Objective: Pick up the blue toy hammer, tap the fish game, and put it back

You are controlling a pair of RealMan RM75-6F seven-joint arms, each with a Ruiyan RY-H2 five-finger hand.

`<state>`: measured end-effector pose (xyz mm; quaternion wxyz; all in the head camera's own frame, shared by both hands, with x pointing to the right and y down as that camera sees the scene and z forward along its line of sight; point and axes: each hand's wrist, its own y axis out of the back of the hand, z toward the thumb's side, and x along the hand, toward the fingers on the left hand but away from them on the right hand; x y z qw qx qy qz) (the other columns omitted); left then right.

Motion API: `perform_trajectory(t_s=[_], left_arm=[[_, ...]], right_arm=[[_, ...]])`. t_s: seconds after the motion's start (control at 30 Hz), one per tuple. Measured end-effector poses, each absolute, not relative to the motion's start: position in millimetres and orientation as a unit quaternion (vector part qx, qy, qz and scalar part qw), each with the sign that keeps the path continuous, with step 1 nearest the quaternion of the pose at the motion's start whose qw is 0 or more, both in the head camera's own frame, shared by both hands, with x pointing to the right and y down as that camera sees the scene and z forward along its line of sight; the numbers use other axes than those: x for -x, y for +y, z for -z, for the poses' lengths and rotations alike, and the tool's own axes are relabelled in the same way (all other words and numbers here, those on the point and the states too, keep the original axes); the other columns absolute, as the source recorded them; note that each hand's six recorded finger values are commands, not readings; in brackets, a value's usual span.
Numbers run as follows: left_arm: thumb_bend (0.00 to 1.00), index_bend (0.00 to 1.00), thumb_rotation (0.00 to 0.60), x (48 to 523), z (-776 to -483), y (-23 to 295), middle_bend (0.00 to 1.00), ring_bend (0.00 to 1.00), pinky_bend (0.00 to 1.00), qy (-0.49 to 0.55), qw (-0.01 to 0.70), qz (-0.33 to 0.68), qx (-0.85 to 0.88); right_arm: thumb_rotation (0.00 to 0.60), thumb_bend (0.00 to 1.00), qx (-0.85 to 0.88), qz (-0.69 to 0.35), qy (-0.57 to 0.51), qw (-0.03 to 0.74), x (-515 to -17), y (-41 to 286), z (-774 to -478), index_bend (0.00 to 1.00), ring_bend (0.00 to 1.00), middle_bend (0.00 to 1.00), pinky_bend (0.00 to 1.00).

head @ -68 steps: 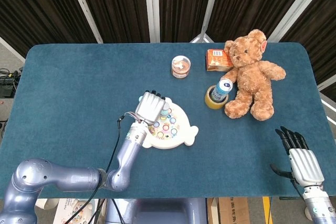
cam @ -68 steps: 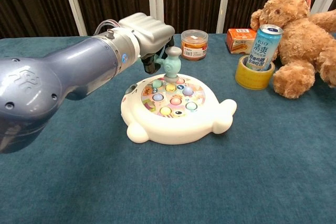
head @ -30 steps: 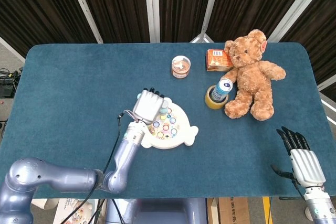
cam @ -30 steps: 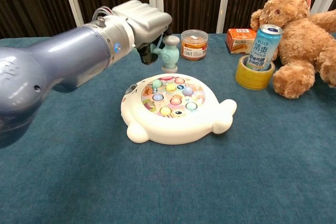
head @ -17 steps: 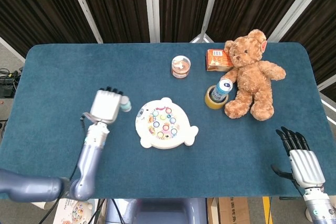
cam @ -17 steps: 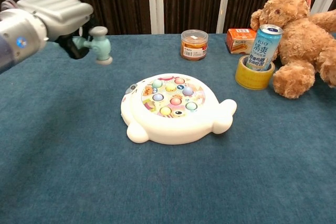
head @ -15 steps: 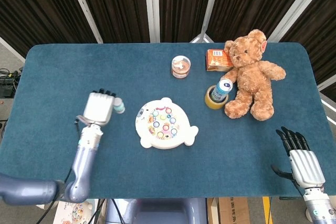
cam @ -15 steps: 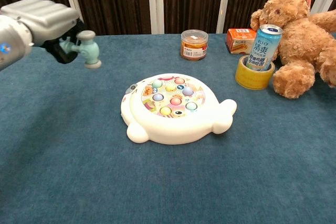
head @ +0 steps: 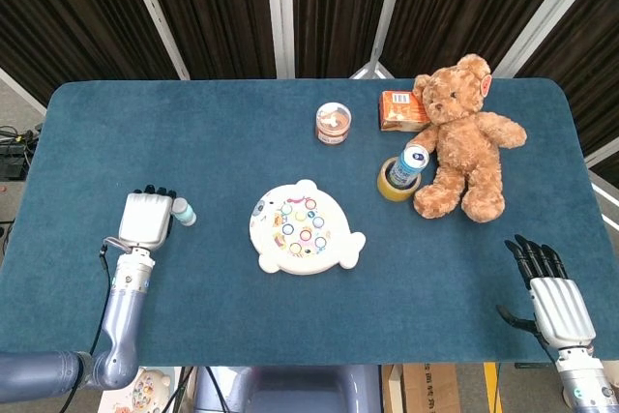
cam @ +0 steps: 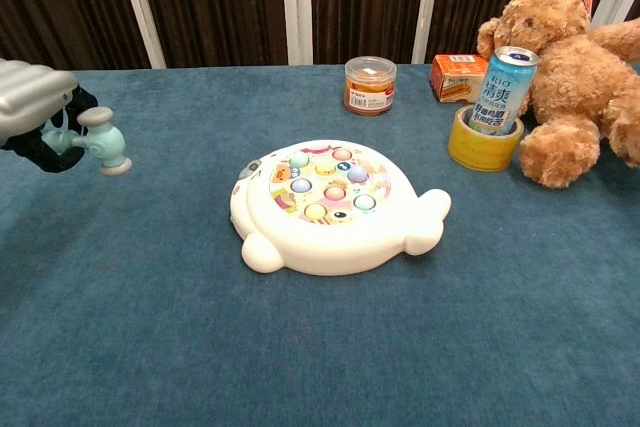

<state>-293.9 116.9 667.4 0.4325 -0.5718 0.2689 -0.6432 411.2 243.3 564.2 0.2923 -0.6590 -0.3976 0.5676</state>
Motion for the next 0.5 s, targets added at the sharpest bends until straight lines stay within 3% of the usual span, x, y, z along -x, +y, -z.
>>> perform_trajectory(t_s=[0.5], left_arm=[[0.58,0.55,0.600,291.2,-697.5,135.2,0.42,0.35,0.51,0.252,0.426,0.652,0.575]], right_arm=[[0.600,0.24,0.661,-0.568,-0.397,0.288,-411.2,243.8,-564.7,0.00,0.00,0.00,0.00]])
